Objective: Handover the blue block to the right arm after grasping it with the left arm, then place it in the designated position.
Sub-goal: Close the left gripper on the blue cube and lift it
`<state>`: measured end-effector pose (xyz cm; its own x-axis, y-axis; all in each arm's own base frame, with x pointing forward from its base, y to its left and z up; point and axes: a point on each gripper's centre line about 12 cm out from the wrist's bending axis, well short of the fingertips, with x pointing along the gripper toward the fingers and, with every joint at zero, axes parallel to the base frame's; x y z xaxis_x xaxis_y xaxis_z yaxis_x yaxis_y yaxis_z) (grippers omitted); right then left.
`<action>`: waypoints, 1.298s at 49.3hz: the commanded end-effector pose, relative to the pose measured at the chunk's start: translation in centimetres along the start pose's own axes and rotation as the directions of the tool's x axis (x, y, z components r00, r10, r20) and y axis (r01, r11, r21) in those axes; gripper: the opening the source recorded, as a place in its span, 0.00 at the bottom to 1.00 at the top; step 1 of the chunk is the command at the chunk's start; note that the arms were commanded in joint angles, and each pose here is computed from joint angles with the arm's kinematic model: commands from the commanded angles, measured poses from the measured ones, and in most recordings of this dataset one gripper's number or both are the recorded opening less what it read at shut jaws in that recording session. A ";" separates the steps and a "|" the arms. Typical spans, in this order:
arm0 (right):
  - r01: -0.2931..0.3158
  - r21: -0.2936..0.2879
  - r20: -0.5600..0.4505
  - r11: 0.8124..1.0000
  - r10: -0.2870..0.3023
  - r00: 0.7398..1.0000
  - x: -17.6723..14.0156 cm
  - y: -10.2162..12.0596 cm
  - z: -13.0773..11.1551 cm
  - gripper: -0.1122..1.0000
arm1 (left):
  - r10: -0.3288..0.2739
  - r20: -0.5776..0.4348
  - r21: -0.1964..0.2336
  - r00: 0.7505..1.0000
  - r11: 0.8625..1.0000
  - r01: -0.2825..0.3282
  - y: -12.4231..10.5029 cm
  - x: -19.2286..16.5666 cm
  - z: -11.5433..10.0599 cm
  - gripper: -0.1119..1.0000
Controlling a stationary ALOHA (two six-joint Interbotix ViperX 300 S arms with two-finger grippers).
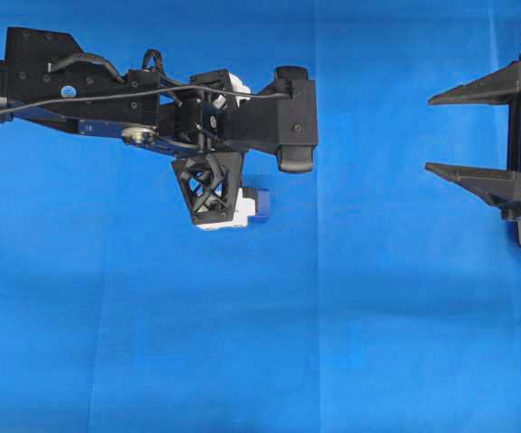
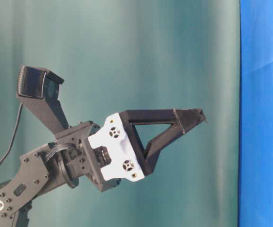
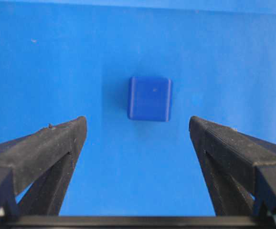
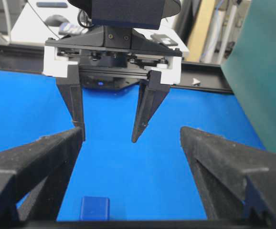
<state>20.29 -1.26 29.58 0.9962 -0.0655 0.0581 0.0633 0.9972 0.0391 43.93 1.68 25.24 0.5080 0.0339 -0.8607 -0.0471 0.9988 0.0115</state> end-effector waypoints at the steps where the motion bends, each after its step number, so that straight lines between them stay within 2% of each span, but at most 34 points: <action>1: 0.001 0.002 0.028 1.000 -0.001 1.000 0.3 0.0 1.1 0.97 | 0.001 0.031 0.000 1.000 1.000 -0.001 0.0 -0.9 0.5 0.92; 14: 0.001 0.002 0.025 1.000 -0.001 1.000 0.4 0.0 1.0 0.97 | 0.000 0.049 -0.002 0.999 1.000 0.000 -0.1 0.5 -0.2 0.92; 37: 0.002 0.003 0.018 1.000 -0.002 1.000 0.4 0.0 0.8 0.97 | -0.015 0.116 0.006 0.993 1.000 0.015 -0.8 5.8 -3.2 0.92; 64: 0.004 0.009 0.006 1.000 -0.004 1.000 0.6 0.0 0.4 0.97 | -0.015 0.066 0.013 0.998 1.000 0.015 -0.8 11.8 -5.6 0.92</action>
<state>20.60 -1.29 29.20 0.9970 -0.0664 0.0397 0.0647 0.9970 0.0420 44.70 0.92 11.55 0.5400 0.0178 -0.8415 -0.0290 0.9996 0.0026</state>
